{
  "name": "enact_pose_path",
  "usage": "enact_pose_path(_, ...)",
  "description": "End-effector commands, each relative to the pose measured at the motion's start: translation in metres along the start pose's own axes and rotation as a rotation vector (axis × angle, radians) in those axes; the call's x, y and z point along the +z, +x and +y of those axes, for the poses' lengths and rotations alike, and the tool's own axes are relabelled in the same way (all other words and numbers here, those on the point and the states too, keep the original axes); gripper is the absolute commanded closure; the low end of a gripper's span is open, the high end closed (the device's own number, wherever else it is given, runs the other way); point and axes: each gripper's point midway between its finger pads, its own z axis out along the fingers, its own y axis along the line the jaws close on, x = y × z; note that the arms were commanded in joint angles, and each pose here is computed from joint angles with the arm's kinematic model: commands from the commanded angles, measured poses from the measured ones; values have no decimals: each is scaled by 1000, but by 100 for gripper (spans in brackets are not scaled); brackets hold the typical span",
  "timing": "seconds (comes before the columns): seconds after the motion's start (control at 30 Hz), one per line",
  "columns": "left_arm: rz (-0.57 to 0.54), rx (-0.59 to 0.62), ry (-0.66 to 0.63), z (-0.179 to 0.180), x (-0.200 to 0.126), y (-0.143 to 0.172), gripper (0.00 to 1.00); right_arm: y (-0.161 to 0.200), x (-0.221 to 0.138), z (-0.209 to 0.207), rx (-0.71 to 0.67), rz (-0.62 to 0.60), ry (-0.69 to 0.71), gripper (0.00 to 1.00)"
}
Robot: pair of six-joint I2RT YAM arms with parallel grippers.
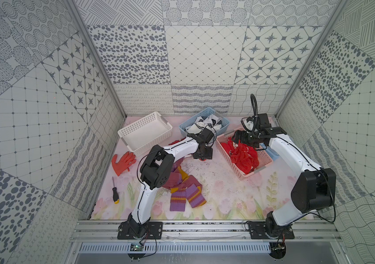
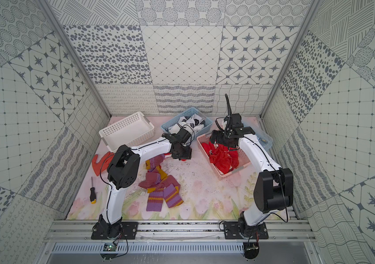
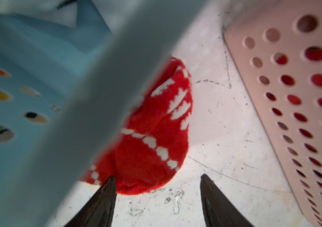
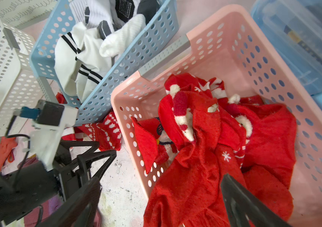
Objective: Sort the socks into the basket by color
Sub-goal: Pick up the sock from the center of the board.
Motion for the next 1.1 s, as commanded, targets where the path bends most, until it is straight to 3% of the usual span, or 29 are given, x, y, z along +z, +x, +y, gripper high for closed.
enact_pose_path(0.0, -57, 29, -125, 14, 11, -9, 32, -9, -15, 17, -9, -42, -63, 2)
enact_pose_path(0.23, -38, 47, -205, 25, 26, -4, 43, -6, -20, 21, -26, -43, -83, 2)
enact_pose_path(0.4, -28, 54, -215, 25, 23, 4, 80, -4, -26, 24, -32, -49, -95, 2)
enact_pose_path(0.53, -48, 72, -208, 20, 7, 5, 100, -3, -32, 29, -44, -59, -109, 2)
enact_pose_path(1.07, -141, 151, 43, -15, -92, 19, 100, 10, -38, 74, -74, -52, -235, 2)
